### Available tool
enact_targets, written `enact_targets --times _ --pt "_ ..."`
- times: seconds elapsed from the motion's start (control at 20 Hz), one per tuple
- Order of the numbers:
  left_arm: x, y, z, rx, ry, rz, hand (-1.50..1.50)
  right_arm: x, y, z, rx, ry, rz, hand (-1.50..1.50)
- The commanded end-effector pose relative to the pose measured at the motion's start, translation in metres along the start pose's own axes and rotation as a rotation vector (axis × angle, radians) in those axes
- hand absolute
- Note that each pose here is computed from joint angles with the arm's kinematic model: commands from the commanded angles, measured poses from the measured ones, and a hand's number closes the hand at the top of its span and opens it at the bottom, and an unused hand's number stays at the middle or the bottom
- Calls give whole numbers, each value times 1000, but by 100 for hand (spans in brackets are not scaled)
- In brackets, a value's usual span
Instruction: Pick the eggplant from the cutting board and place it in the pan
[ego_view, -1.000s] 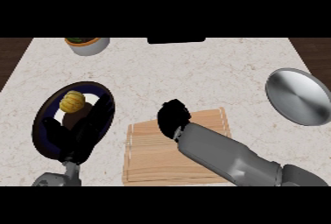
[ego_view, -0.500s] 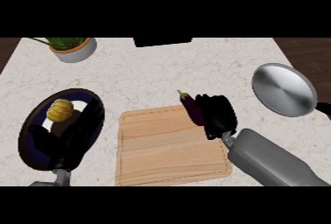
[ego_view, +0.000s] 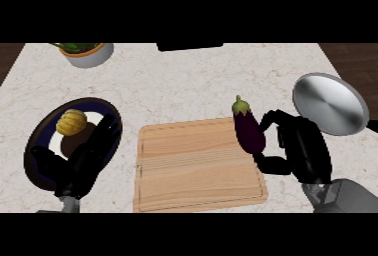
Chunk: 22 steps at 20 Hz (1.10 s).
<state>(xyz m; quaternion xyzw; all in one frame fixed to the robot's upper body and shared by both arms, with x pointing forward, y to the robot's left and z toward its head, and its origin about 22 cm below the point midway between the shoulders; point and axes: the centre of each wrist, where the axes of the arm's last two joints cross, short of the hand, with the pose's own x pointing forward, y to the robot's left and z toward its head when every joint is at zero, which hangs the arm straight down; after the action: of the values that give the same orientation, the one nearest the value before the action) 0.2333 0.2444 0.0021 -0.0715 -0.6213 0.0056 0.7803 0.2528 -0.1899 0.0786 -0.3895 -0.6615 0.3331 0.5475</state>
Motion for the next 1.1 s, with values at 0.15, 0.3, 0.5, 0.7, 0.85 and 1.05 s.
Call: enact_targets --times 0.15,0.3,0.5,0.7,0.85,1.05 --pt "11 -9 -15 -55 -9 -13 0 -51 -50 45 -136 111 -213 150" --pt "5 -26 -22 -94 -30 -43 0 -97 -49 40 -190 153 -174 150" --pt "6 -30 -17 -118 -22 -23 0 -146 -59 21 -214 172 -56 150" --pt "19 -6 -21 -113 -20 -44 0 -171 -52 -1 -262 179 -22 150" --pt "18 -29 -21 -98 -19 -23 0 -198 -26 0 -343 201 29 150" --pt "3 -30 -23 -138 -17 -36 0 -222 -42 -41 -474 274 18 150"
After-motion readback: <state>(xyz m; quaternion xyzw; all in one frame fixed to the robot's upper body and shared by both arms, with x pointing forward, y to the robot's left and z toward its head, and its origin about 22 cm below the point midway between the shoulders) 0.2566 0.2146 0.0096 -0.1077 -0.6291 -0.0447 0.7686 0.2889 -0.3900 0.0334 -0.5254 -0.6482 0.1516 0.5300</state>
